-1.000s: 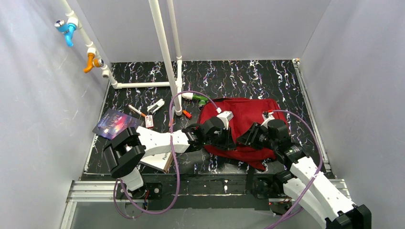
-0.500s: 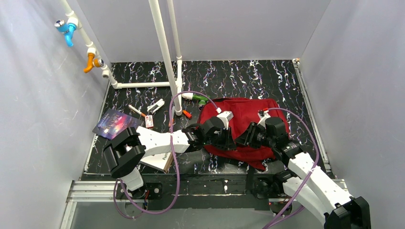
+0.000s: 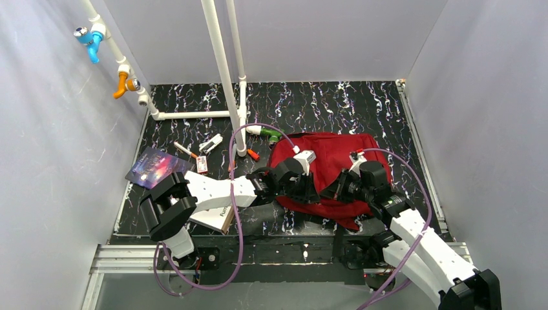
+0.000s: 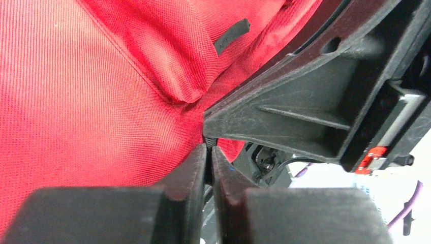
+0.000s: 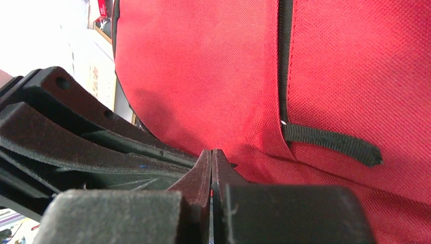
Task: Pack the student bag
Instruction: Unzip the student bag at the center of the board.
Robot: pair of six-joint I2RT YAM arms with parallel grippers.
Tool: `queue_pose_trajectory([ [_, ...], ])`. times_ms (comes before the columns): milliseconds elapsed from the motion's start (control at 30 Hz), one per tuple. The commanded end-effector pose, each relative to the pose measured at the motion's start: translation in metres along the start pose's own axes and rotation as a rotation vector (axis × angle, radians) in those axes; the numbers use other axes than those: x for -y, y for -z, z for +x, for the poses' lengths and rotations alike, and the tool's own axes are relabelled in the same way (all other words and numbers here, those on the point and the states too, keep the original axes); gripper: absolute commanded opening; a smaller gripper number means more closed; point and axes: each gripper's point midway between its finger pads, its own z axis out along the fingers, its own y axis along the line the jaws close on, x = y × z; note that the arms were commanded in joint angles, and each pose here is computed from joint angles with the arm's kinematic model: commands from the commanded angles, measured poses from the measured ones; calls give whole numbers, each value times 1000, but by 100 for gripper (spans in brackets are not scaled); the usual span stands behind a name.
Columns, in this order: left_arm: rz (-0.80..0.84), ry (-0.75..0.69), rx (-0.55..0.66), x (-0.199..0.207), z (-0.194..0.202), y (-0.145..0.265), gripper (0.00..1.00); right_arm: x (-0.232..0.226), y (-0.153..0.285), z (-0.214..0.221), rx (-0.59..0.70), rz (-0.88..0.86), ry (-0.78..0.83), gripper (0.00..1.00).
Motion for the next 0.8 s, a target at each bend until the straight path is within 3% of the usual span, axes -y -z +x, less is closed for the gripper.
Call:
queue_pose_trajectory([
  [0,9,-1,57,10,-17,13,19,-4,14,-12,74,18,30,1],
  [100,-8,9,90,5,-21,23,44,1,22,-15,109,52,38,1],
  [167,-8,9,95,4,-23,26,54,4,23,-10,95,56,34,1],
  [267,-18,23,79,1,-23,23,58,6,23,-3,76,51,14,1],
  [367,-53,38,41,-8,-15,14,56,6,24,-2,84,46,9,1],
  [633,-111,38,-64,-16,-4,-4,27,9,22,0,75,52,11,1],
  [767,-77,47,-89,-11,2,-7,22,10,21,1,71,50,11,1],
])
